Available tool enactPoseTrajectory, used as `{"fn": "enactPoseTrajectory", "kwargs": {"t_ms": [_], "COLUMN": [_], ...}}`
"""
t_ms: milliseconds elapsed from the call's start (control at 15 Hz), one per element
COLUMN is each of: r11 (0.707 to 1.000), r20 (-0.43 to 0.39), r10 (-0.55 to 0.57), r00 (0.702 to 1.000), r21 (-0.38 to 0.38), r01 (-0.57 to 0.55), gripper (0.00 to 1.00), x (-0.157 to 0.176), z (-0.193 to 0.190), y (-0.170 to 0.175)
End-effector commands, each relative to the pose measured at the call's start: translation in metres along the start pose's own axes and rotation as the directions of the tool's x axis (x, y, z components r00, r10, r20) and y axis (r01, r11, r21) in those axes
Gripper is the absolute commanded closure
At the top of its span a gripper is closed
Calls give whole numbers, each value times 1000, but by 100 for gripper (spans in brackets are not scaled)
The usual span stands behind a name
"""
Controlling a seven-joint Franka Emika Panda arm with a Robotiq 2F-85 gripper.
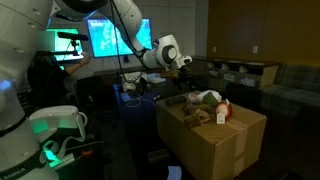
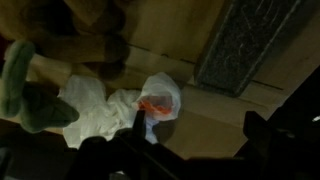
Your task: Put the white towel on the table, then the moose on the box, then the duster on the table, then the turnip plushie on the box, then the plastic on the table, then the blue sponge on the box, then the duster from the box to the table, lastly, the other duster from the table to the box
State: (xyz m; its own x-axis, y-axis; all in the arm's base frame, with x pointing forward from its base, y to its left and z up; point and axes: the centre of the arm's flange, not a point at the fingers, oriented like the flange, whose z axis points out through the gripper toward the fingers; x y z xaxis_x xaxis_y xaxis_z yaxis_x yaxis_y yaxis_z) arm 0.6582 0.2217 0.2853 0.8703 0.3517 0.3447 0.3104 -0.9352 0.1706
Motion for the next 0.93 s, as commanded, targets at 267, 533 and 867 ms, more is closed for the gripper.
{"fn": "enactPoseTrajectory", "kwargs": {"t_ms": [267,533,867], "r11": [999,999,999], "r20": [-17,-40,-46], "r10": [25,31,35], "r00": [1000,999,998], "r21": [32,40,30], "r01": [-24,-29,-34], "gripper": [0,0,0], "x": [2,3,5], "z": [21,33,47], "y": [-2,7,20]}}
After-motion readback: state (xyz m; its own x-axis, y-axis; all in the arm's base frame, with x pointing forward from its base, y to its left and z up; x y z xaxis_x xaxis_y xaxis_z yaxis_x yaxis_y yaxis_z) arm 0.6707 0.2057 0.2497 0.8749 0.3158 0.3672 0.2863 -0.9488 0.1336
